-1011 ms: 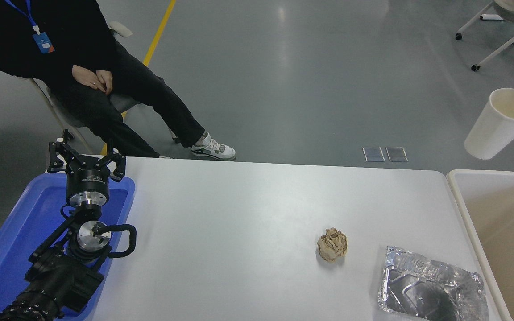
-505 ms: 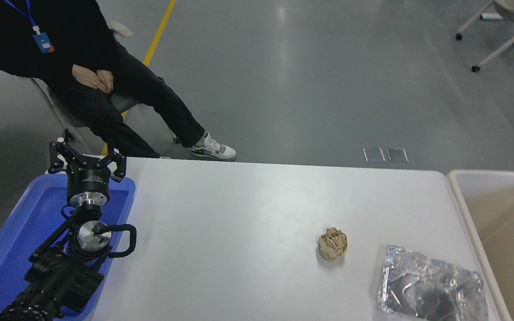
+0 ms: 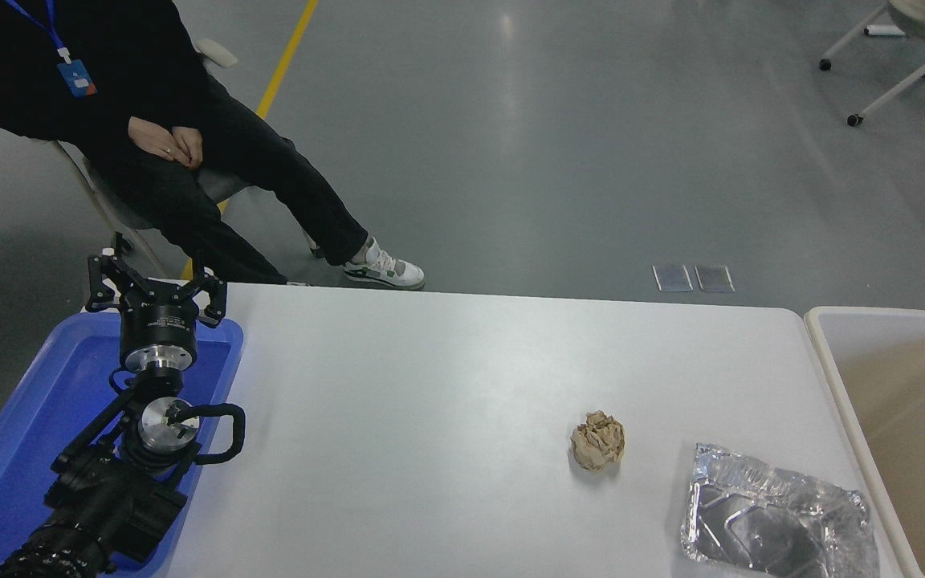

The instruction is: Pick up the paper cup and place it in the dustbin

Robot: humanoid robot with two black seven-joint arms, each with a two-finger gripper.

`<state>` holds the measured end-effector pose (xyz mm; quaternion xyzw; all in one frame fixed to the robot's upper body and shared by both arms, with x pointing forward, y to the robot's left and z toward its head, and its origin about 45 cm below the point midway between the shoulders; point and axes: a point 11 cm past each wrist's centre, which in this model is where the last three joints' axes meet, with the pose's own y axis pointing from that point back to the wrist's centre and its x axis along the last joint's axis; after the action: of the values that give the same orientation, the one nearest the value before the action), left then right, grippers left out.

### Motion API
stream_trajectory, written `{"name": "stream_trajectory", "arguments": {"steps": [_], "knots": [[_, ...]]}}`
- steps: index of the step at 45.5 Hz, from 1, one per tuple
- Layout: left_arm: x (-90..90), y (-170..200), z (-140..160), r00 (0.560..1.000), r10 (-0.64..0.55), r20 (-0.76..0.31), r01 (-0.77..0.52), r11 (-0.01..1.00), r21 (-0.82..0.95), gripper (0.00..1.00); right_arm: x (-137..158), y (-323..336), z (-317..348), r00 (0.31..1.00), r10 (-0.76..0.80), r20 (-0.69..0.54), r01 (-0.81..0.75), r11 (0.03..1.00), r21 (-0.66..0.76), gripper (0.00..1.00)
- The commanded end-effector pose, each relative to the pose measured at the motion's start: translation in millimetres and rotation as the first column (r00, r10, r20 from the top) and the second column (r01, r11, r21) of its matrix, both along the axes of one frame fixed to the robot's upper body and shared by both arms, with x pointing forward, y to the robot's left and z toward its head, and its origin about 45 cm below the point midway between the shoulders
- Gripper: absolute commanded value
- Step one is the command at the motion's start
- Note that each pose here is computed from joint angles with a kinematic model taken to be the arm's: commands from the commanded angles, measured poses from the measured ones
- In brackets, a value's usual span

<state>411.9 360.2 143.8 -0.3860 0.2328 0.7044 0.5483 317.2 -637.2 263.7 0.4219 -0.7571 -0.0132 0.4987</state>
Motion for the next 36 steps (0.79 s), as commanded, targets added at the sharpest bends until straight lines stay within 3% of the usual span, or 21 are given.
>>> {"name": "stream_trajectory", "arguments": {"steps": [1,13,24,36], "knots": [[0.0,0,0,1.0,0.0,0.0,0.0,1.0,0.0,0.99,-38,-4,-113,0.968,-0.248,0.032,0.244,0.964,0.107,0.0],[0.0,0,0,1.0,0.0,0.0,0.0,1.0,0.0,0.99,-43,44,-185,0.946,-0.324,0.019,0.314,0.927,0.205,0.0],[0.0,0,0,1.0,0.0,0.0,0.0,1.0,0.0,0.99,-58,59,-211,0.921,-0.389,0.01,0.365,0.871,0.329,0.0],[0.0,0,0,1.0,0.0,0.0,0.0,1.0,0.0,0.99,-78,57,-223,0.912,-0.41,-0.012,0.39,0.856,0.339,0.0]]}}
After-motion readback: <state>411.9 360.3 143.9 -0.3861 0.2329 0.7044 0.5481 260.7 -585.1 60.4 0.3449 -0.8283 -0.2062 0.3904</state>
